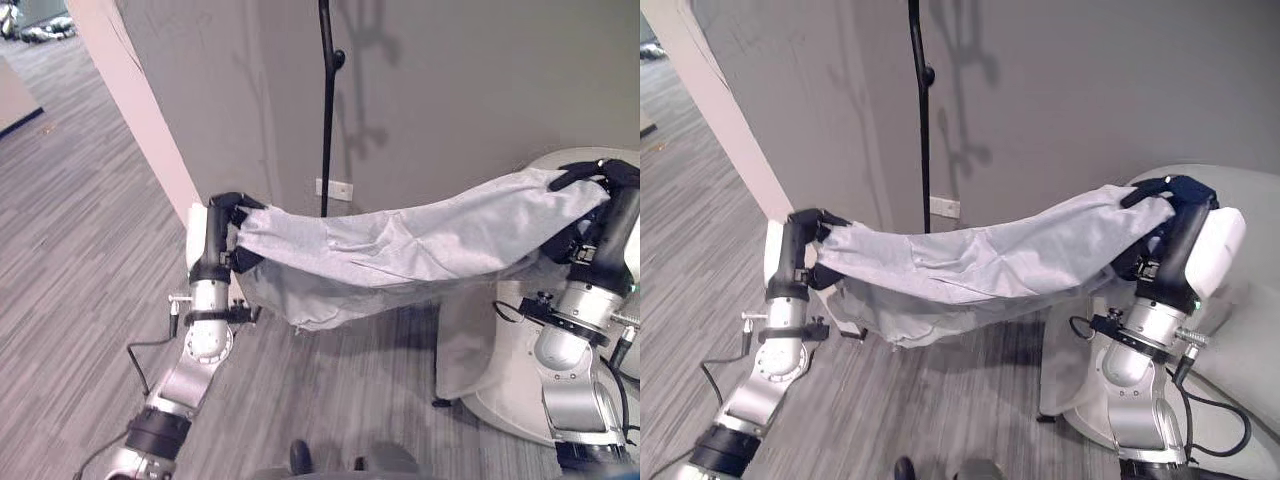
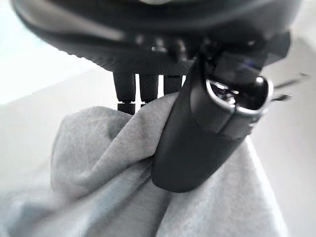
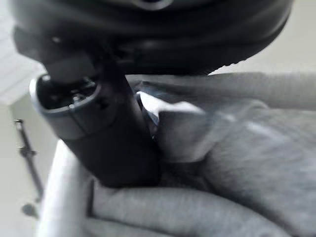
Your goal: Hang the clothes on the sofa on the clothes rack.
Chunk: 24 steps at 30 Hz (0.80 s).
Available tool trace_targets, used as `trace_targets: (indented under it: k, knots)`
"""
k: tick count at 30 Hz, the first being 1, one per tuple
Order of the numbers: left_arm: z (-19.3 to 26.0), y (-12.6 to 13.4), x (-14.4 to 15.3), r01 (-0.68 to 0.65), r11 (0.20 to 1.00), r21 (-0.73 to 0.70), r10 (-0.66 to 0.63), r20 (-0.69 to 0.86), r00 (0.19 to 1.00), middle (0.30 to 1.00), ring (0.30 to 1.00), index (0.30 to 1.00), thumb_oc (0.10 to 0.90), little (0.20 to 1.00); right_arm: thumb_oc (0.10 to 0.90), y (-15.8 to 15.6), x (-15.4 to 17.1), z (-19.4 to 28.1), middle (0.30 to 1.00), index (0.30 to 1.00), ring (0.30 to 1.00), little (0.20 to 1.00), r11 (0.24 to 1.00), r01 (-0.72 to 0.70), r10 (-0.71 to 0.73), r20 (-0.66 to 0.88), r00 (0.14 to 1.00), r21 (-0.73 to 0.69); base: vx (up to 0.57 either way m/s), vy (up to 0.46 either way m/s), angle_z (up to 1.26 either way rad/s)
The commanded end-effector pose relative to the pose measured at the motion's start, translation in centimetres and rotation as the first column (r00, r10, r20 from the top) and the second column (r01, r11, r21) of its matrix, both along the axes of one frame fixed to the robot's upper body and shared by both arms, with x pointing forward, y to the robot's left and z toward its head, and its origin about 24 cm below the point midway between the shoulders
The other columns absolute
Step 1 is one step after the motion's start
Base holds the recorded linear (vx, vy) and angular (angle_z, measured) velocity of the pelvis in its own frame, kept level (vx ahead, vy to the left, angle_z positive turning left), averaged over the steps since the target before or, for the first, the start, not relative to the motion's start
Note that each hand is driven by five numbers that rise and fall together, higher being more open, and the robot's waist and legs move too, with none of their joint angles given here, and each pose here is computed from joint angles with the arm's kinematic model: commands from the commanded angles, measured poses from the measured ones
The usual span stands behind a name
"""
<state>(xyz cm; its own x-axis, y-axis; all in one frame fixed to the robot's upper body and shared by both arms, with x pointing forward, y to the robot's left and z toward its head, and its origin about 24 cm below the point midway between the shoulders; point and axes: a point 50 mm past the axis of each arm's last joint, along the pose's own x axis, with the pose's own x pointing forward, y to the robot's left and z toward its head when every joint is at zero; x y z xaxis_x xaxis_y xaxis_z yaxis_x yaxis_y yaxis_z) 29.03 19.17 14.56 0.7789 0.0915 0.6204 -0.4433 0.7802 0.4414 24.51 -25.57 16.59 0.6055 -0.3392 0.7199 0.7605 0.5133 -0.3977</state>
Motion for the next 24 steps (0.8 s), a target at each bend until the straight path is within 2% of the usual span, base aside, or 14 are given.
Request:
trace_targets:
  k: [1,6,14,17,18,20,24]
  knots:
    - [10.8,0.5,1.3,-0.117,0.989,0.089,0.064,0.462,0.885,0.300,0.300,0.300,0.400,0.300,0.400,-1.4,2.7,7.4,0.300,0.300,0.300,0.300,0.993,0.039,-0.011,0.238,0.971,-0.111,0.13,-0.123,0.36]
    - [14.7,-0.3,3.3,-0.197,0.967,0.159,0.084,0.534,0.841,0.300,0.300,0.300,0.400,0.300,0.400,-2.5,3.6,11.8,0.300,0.300,0.300,0.300,0.971,0.140,-0.072,0.322,0.944,-0.193,0.18,-0.145,0.28]
    - [21.1,0.4,4.2,-0.312,0.932,0.186,0.137,0.616,0.776,0.300,0.300,0.300,0.400,0.300,0.400,-2.6,3.0,20.2,0.300,0.300,0.300,0.300,0.896,0.273,-0.088,0.462,0.882,-0.351,0.24,-0.217,0.24]
    - [22.8,1.1,4.8,-0.371,0.904,0.212,0.173,0.612,0.771,0.300,0.300,0.300,0.400,0.300,0.400,-2.9,3.3,22.2,0.300,0.300,0.300,0.300,0.861,0.322,-0.119,0.460,0.880,-0.394,0.07,-0.203,0.17]
    - [23.5,2.4,5.3,-0.421,0.883,0.209,0.231,0.587,0.776,0.300,0.300,0.300,0.400,0.300,0.400,-3.4,3.9,23.3,0.300,0.300,0.300,0.300,0.847,0.339,-0.148,0.429,0.891,-0.410,0.06,-0.183,0.15]
    - [23.9,3.0,5.5,-0.446,0.871,0.207,0.261,0.575,0.776,0.300,0.300,0.300,0.400,0.300,0.400,-3.4,4.3,23.9,0.300,0.300,0.300,0.300,0.856,0.327,-0.147,0.417,0.897,-0.400,0.07,-0.146,0.03]
    - [24.4,5.8,6.7,-0.523,0.811,0.264,0.372,0.457,0.808,0.300,0.300,0.300,0.400,0.300,0.400,-2.9,7.4,23.9,0.300,0.300,0.300,0.300,0.854,0.262,-0.159,0.254,0.954,-0.449,0.11,0.001,-0.02]
